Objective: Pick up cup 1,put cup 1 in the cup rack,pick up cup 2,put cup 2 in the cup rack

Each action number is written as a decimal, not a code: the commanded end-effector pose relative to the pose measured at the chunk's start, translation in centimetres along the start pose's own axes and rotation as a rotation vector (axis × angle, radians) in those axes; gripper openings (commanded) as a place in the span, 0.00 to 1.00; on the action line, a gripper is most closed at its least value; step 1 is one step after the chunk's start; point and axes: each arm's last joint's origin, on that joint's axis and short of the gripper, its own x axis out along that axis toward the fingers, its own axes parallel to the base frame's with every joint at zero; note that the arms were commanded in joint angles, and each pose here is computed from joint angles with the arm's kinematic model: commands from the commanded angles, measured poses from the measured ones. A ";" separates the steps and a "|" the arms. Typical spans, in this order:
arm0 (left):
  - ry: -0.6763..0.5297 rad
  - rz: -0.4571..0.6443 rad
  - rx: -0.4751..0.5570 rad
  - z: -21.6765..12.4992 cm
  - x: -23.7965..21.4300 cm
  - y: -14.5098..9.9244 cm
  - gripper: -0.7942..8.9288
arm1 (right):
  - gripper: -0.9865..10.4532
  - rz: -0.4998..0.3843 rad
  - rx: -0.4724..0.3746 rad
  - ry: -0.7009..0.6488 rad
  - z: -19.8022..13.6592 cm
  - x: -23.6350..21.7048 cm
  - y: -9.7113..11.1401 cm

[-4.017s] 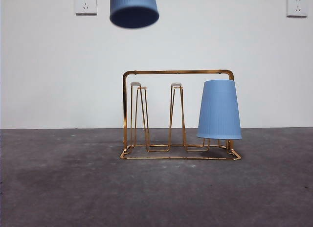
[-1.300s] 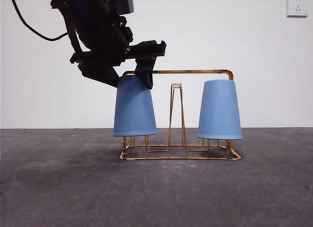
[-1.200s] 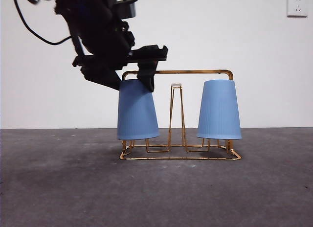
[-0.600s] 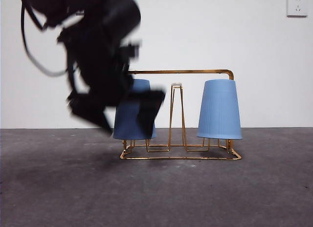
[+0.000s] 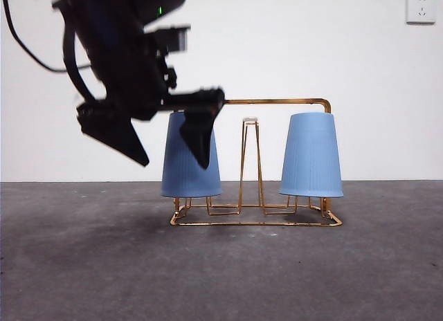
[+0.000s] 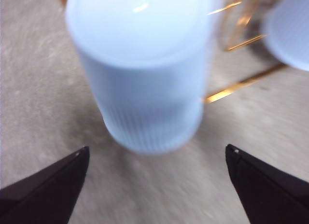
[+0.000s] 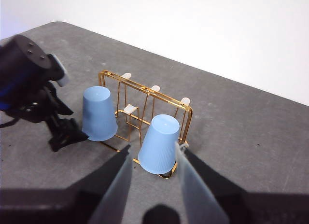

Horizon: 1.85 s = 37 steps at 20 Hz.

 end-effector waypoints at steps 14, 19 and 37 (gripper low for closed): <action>-0.081 -0.247 0.029 -3.6 -17.9 0.2 0.43 | 0.22 0.093 0.014 0.156 -1.6 0.0 0.3; -0.205 -0.303 -0.011 -4.4 -21.5 2.0 0.07 | 0.08 0.217 0.017 0.197 -2.0 -0.1 0.7; -0.245 -0.315 -0.015 -4.7 -22.5 2.5 0.08 | 0.09 0.243 -0.028 0.436 -4.2 -0.8 0.6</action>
